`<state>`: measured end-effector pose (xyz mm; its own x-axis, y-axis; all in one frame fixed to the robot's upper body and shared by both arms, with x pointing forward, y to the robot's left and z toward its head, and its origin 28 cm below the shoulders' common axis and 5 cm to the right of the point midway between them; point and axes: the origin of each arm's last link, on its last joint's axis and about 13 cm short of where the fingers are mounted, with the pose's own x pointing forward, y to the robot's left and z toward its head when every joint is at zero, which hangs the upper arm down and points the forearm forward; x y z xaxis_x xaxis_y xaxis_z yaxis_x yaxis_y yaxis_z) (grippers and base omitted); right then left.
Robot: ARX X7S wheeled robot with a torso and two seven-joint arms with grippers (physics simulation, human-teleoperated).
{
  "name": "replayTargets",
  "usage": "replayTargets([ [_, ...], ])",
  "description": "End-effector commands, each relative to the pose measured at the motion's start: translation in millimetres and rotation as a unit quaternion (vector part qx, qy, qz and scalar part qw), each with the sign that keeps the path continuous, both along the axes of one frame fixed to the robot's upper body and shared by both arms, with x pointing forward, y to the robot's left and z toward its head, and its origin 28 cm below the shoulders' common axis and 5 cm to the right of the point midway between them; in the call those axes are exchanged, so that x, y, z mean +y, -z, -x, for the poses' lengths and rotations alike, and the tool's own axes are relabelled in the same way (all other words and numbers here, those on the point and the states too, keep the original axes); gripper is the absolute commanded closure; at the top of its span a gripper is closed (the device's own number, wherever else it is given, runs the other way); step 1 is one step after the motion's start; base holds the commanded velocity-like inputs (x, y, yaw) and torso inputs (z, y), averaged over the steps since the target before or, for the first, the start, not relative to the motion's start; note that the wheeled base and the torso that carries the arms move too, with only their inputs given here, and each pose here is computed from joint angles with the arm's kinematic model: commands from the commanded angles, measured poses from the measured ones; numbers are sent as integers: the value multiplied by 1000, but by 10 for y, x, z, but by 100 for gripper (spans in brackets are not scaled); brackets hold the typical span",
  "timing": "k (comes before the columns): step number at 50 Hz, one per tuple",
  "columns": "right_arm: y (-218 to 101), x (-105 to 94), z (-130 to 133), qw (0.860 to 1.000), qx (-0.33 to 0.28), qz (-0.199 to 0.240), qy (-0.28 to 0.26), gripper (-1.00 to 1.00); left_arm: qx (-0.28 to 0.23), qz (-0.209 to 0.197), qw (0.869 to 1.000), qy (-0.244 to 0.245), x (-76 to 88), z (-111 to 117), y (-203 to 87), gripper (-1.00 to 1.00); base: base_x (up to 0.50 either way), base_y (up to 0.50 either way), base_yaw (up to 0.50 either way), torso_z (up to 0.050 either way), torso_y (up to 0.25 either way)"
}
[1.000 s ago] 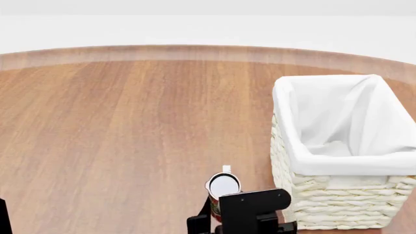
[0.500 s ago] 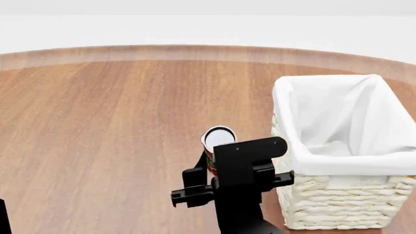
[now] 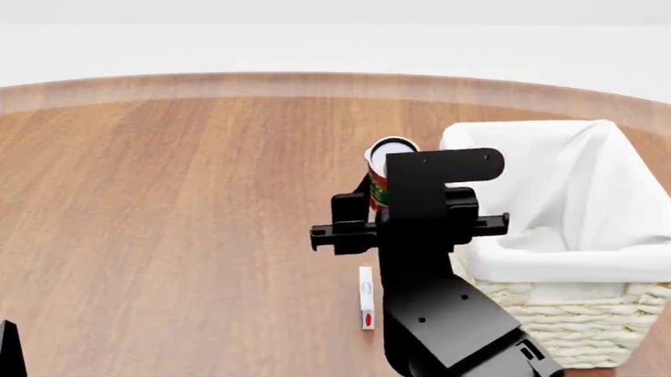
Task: Pick up the tomato sauce, and put it in the basket.
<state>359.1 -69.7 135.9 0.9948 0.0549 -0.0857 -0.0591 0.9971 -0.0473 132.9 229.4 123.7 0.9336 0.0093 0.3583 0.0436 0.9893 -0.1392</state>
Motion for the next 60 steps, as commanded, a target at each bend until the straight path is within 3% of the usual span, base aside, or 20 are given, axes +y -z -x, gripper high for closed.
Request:
replayTargets([
  [1, -103, -185, -178, 999, -8, -6, 49, 100, 2, -1, 1000, -1, 4, -1, 12, -100, 0, 0, 0, 0, 0],
  [32, -354, -653, -495, 987, -13, -33, 155, 100, 5, 3, 1000, -5, 17, -4, 38, -100, 0, 0, 0, 0, 0],
  [51, -340, -957, -628, 977, 20, -2, 213, 100, 9, -1, 1000, -1, -20, -31, 62, -100, 0, 0, 0, 0, 1],
  [60, -368, -1045, -598, 971, 69, 24, 226, 100, 10, 0, 1000, -2, -10, -38, 69, -100, 0, 0, 0, 0, 0],
])
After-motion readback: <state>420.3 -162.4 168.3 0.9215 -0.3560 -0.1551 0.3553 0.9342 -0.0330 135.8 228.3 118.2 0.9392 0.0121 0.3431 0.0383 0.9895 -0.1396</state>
